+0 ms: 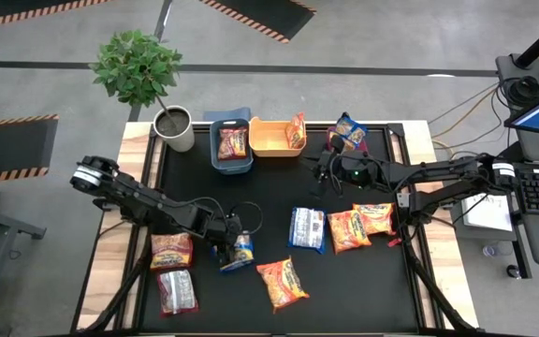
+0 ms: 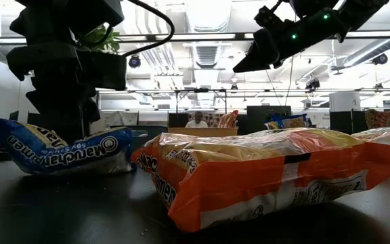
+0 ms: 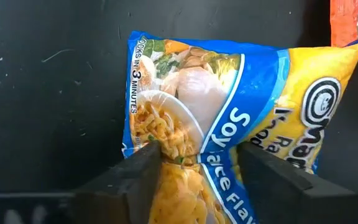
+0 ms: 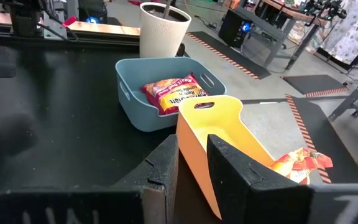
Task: Sort Maruchan noodles
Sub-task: Put the blue noodle pack into the red bin
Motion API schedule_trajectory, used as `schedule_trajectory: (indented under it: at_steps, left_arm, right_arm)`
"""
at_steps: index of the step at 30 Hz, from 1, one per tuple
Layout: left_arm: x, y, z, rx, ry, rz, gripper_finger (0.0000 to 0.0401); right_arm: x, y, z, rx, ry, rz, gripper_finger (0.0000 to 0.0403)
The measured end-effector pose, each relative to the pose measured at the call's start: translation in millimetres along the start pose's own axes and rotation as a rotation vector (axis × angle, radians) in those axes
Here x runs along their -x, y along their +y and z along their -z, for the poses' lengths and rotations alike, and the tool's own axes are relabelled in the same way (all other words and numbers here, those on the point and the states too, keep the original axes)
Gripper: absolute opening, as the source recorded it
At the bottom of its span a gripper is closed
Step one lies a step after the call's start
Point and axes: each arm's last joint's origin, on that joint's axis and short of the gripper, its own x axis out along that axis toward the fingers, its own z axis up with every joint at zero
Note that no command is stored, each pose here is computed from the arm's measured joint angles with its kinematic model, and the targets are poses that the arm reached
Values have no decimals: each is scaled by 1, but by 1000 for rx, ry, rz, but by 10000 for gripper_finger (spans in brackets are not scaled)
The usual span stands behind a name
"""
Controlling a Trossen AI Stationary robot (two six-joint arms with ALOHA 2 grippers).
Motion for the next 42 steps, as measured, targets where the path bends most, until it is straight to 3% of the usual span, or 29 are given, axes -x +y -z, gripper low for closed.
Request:
schedule_trajectory:
  at_steps: [9, 11, 17, 23, 29, 34, 42]
  left_arm:
    - [1, -2, -3, -37, -35, 10, 26]
    - [2, -2, -4, -55, -62, 2, 8]
    - [4, 0, -11, -153, -188, -98, 6]
    - [12, 16, -34, -223, -370, -253, 1]
    - [15, 37, -51, -214, -425, -314, 1]
    - [16, 41, -55, -238, -434, -326, 3]
    - [17, 41, -56, -288, -430, -334, 71]
  right_arm:
    - [0, 0, 0, 0, 0, 0, 75]
    - [0, 0, 0, 0, 0, 0, 75]
    - [0, 0, 0, -8, -1, 0, 75]
    - [0, 0, 0, -40, -1, 0, 75]
    - [-2, 1, 2, -157, 7, -14, 75]
    - [-10, 9, 9, -280, 50, -128, 75]
    - [-32, 22, 33, -476, 186, -163, 78]
